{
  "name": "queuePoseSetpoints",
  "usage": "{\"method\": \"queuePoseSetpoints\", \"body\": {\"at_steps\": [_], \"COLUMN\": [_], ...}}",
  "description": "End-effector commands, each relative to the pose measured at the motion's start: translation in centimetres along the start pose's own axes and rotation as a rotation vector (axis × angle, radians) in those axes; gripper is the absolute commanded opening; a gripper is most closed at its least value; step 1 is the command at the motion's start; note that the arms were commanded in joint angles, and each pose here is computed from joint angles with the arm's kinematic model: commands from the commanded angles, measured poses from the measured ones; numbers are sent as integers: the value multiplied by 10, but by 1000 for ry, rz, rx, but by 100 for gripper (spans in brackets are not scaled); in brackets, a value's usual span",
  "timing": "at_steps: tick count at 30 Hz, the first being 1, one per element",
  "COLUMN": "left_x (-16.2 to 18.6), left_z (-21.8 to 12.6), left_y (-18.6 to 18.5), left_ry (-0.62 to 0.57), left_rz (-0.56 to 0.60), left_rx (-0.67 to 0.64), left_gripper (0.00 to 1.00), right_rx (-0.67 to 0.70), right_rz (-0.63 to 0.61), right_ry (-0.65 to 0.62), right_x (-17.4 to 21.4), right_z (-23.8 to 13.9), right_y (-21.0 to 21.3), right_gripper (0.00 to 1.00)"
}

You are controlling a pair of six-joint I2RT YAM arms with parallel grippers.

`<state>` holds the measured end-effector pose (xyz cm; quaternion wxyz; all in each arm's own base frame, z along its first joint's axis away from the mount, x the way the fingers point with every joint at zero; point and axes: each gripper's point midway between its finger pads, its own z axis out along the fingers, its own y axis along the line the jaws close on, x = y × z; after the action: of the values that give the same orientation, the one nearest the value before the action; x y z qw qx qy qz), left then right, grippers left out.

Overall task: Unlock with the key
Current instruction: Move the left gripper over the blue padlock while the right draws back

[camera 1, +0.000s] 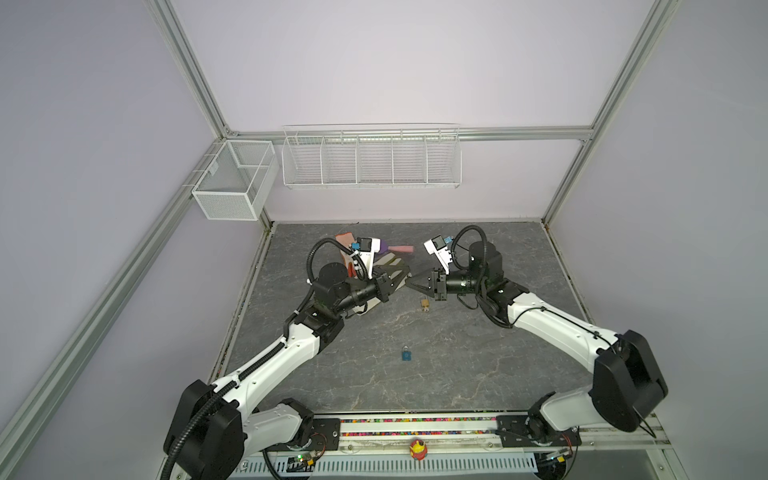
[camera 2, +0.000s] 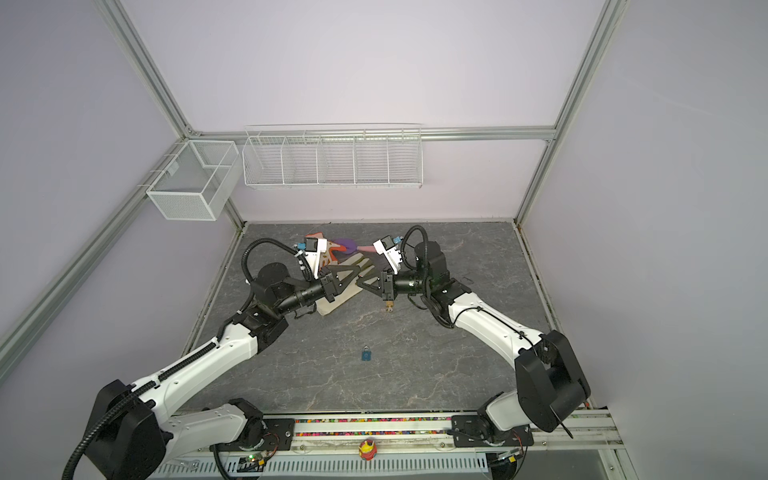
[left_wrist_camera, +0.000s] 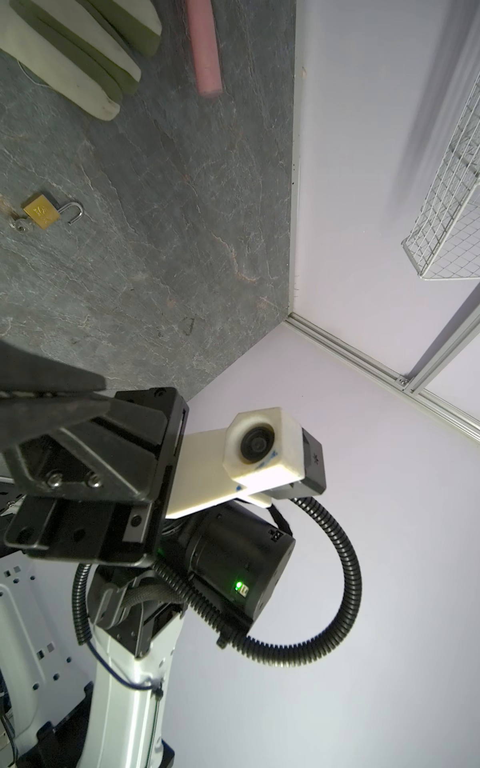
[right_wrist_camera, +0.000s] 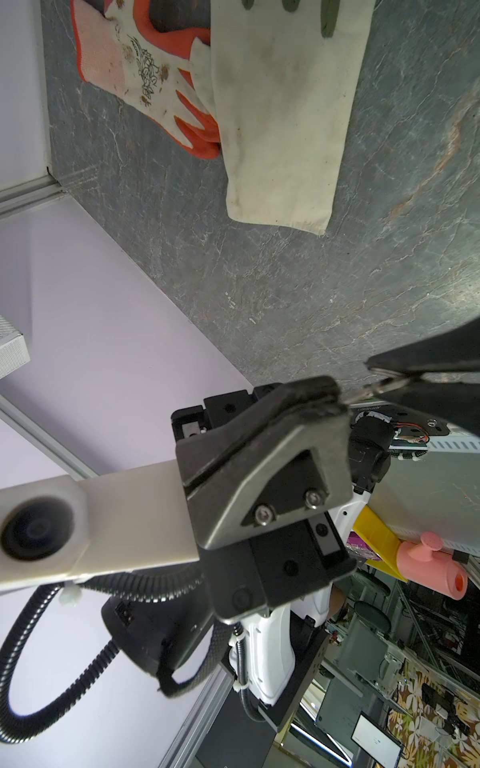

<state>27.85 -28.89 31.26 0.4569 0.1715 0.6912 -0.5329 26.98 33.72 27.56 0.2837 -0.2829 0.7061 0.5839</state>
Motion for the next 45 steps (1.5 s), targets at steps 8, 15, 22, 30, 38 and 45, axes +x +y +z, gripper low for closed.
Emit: {"method": "queuePoseSetpoints", "body": {"at_steps": [8,15,22,30,38,45], "left_x": [2,70,140,203,243,272], "left_z": [-35,-62,-77,-67,-51,-32], "left_y": [4,26,31,41,66,76], "left_ry": [-29,143,341,566,695,761], "left_rz": [-100,-246,-303,-299,-239,-251], "left_rx": [-137,-464,-677,-839,-969,-965], "left_gripper": [70,71,71,66,61,60], "right_rx": [153,304,374,406,422,432], "right_rz": [77,170,319,468,507,525], "right_ry": [19,80,132,154,162,161], "right_x": [28,74,127,166,171,169], "right_z": [-34,-55,-72,-73,-74,-76], "right_y": [-14,-33,-50,-77,-93,-103], "right_gripper": [7,7,6,6,6,7]}}
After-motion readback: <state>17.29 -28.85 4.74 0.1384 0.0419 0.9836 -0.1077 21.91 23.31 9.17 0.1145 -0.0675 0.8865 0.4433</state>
